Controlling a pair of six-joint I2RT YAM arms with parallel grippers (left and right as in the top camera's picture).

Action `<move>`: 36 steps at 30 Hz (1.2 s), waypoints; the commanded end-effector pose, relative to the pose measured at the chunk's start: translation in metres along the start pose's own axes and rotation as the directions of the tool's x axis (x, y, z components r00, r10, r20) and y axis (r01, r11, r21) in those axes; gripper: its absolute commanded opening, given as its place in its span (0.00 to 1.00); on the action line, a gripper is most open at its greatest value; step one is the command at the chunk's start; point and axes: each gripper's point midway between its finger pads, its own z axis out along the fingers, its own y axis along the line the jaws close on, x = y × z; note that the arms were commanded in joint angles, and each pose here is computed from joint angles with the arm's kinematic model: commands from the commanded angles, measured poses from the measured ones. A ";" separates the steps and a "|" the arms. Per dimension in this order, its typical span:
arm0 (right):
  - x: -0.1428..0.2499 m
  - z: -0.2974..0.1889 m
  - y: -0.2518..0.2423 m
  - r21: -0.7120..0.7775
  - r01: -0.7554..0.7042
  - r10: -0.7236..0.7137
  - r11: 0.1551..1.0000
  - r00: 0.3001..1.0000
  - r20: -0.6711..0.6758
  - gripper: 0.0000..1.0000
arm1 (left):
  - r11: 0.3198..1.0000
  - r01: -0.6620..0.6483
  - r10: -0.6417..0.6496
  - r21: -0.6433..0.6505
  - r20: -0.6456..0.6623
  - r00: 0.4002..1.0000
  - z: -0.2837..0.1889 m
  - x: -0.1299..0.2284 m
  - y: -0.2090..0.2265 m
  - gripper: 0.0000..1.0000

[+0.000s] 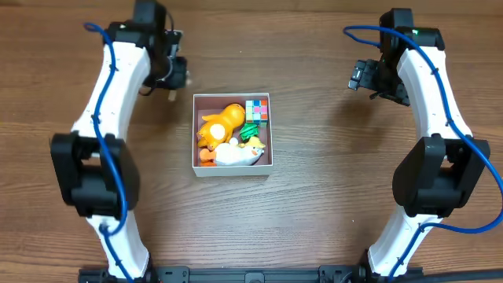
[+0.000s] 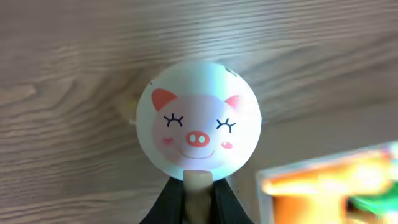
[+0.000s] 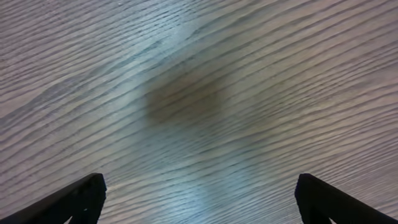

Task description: Pack container

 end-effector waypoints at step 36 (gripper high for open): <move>-0.002 -0.002 -0.001 0.010 0.003 -0.003 1.000 1.000 0.011 1.00 | 0.945 0.268 -0.206 -0.188 0.295 0.933 -0.205 0.058 -0.002 1.00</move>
